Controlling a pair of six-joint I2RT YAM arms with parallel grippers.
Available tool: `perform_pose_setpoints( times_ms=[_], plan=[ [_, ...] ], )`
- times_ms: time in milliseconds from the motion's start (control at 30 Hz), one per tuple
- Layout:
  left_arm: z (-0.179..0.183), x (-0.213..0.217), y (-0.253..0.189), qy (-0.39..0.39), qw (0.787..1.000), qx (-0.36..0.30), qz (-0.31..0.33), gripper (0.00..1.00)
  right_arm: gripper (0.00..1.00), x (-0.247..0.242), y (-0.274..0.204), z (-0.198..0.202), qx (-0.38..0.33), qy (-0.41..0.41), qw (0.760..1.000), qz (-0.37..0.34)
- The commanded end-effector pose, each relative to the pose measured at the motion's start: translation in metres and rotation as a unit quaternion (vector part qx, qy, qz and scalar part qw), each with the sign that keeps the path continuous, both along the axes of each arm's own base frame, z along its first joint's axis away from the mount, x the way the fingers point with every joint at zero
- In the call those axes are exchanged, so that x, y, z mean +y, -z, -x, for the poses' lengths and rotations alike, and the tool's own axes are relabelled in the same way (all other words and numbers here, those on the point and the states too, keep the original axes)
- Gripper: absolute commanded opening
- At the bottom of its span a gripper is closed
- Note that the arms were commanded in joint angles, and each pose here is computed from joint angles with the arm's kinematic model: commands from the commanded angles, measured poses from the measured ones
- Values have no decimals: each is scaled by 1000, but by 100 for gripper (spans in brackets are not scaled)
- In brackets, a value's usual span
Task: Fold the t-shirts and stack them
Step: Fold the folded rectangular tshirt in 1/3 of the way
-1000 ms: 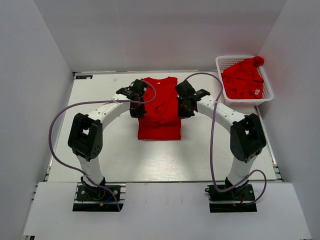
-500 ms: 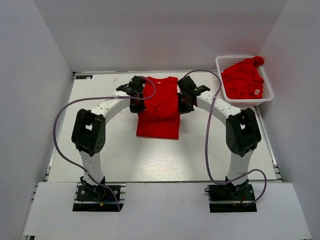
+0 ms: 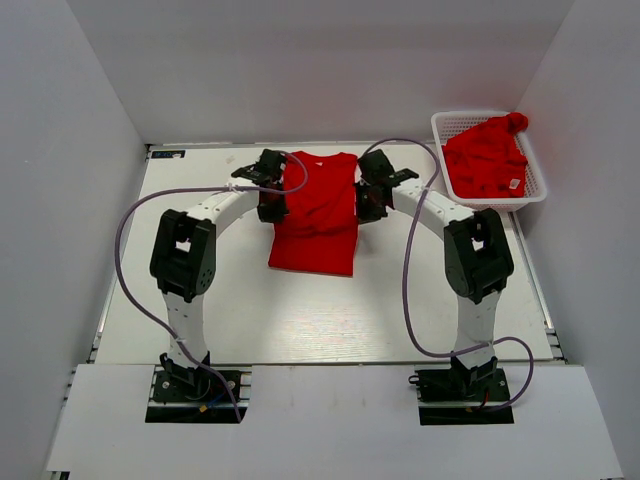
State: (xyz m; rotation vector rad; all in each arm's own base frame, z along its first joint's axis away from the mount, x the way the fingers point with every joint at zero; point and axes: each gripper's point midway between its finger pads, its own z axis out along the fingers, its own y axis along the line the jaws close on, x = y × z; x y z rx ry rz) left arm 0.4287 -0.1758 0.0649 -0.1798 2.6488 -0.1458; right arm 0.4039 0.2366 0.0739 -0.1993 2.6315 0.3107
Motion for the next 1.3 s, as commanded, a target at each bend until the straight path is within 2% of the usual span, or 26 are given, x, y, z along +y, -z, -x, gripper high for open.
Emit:
perform_pose_setpoints(
  times_ms=[0, 33, 67, 100, 133, 167, 233, 267, 333, 367, 433, 500, 567, 633, 667, 700, 767, 800, 900, 967, 1000, 1067, 1267],
  plan=[
    [-19, -2, -23, 1, 999, -36, 21, 3, 2, 5, -16, -25, -41, -18, 999, -16],
    [-19, -2, -17, 1, 999, -30, 19, 16, 6, 5, -14, -25, -36, -20, 999, -17],
    [-21, 2, -20, -4, 999, -31, 19, 23, 12, 5, -16, -28, -39, -24, 999, -18],
    [-21, 2, -20, -8, 999, -31, 22, 26, 18, 7, -17, -29, -44, -31, 998, -18],
    [-25, 6, -23, -14, 999, -35, 23, 34, 20, 8, -16, -32, -46, -34, 998, -19],
    [-25, 6, -23, -14, 999, -35, 23, 61, 25, 8, -16, -33, -48, -38, 998, -16],
    [-28, 11, -34, -27, 998, -45, 26, 83, 38, 8, -28, -38, -60, -45, 997, -16],
    [-30, 17, -47, -34, 997, -59, 27, 100, 54, 10, -28, -37, -62, -53, 997, -12],
    [-32, 22, -62, -42, 996, -78, 21, 100, 69, 14, -44, -37, -73, -68, 995, -28],
    [-31, 28, -67, -49, 995, -81, 18, 100, 90, 14, -54, -37, -82, -68, 994, -32],
    [-28, 40, -86, -62, 993, -98, 10, 100, 90, 15, -59, -29, -83, -83, 993, -33],
    [-14, 44, -84, -62, 994, -86, 5, 100, 90, 19, -69, -17, -90, -102, 990, -41],
    [-1, 46, -98, -58, 994, -95, 15, 100, 90, 28, -69, 6, -76, -142, 985, -59],
    [23, 48, -85, -55, 996, -72, 22, 100, 90, 42, -60, 30, -55, -180, 979, -75],
    [34, 49, -95, -61, 994, -80, 35, 100, 90, 47, -61, 35, -57, -197, 975, -80],
    [52, 51, -78, -55, 996, -59, 37, 100, 90, 55, -58, 44, -51, -211, 973, -82],
    [70, 52, -73, -53, 996, -57, 50, 100, 90, 76, -51, 62, -45, -245, 964, -88],
    [88, 52, -66, -45, 996, -50, 63, 100, 90, 81, -47, 64, -42, -251, 963, -90],
    [105, 45, -56, -27, 994, -56, 86, 100, 90, 110, -44, 70, -35, -274, 956, -104],
    [107, 40, -65, -17, 991, -75, 107, 100, 90, 126, -42, 73, -37, -281, 953, -112],
    [110, 39, -66, -14, 991, -75, 111, 100, 90, 134, -38, 64, -46, -268, 956, -109],
    [112, 43, -73, -14, 990, -90, 107, 100, 90, 139, -32, 62, -42, -262, 958, -112],
    [126, 57, -68, -25, 994, -72, 83, 100, 90, 160, -25, 48, -49, -257, 957, -125]
  ],
)
